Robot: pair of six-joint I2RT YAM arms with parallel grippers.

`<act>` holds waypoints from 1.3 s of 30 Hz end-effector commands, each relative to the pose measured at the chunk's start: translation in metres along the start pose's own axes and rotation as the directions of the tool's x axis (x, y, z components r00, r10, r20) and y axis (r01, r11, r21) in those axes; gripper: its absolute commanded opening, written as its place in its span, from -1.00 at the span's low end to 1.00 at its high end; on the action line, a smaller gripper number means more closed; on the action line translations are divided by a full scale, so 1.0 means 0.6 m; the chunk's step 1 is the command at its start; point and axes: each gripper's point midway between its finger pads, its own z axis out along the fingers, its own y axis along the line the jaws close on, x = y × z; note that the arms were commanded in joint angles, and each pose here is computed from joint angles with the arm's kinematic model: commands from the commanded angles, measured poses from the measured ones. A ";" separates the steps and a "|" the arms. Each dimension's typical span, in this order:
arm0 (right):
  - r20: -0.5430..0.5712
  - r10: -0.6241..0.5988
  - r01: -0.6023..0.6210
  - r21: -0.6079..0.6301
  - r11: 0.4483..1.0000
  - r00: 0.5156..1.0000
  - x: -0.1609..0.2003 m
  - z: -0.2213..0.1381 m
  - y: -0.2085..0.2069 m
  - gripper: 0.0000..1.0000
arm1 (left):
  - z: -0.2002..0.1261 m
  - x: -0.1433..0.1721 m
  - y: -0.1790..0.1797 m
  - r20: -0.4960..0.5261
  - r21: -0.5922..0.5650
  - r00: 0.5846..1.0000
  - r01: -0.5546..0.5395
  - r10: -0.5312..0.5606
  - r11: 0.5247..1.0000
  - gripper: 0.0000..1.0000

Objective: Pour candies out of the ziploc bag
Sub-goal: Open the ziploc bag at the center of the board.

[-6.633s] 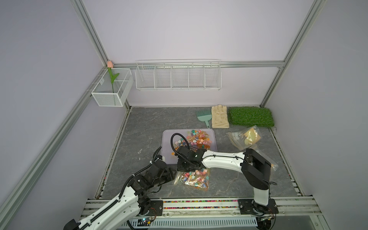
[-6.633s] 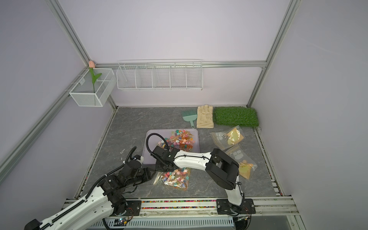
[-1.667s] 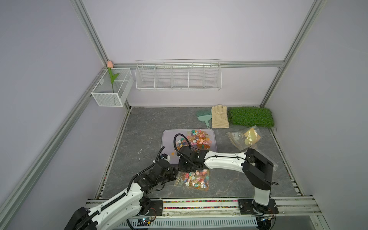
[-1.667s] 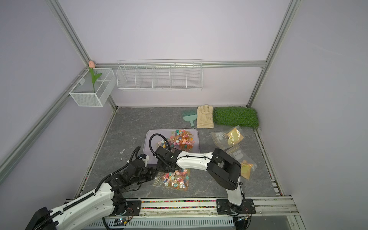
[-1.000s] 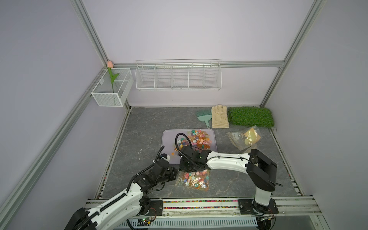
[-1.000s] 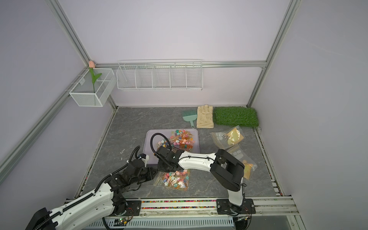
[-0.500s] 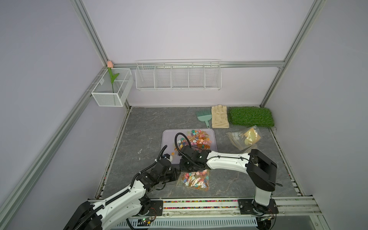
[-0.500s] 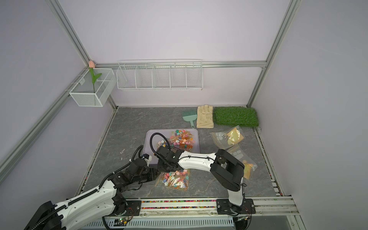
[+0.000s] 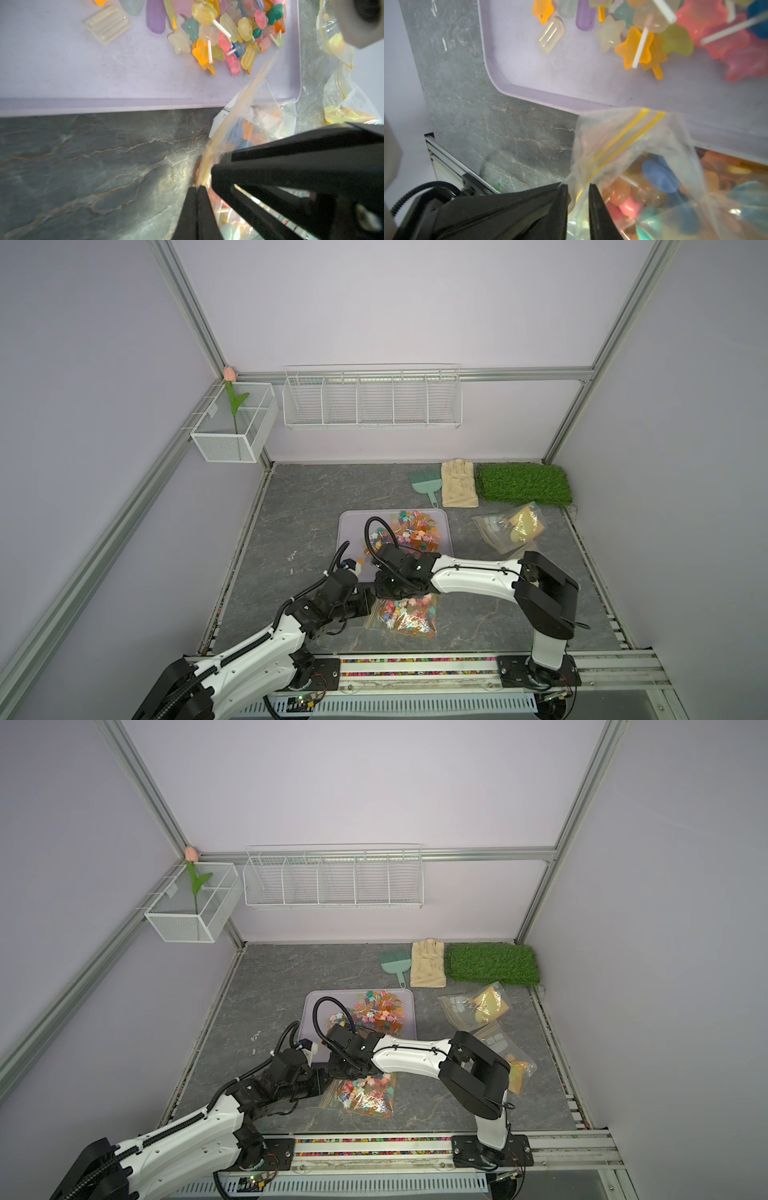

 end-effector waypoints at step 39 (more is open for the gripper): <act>-0.012 0.025 -0.025 0.005 1.000 1.000 0.010 0.027 0.008 -0.64 | -0.015 -0.016 -0.006 0.047 0.004 0.999 0.028 -0.028 1.000 -1.00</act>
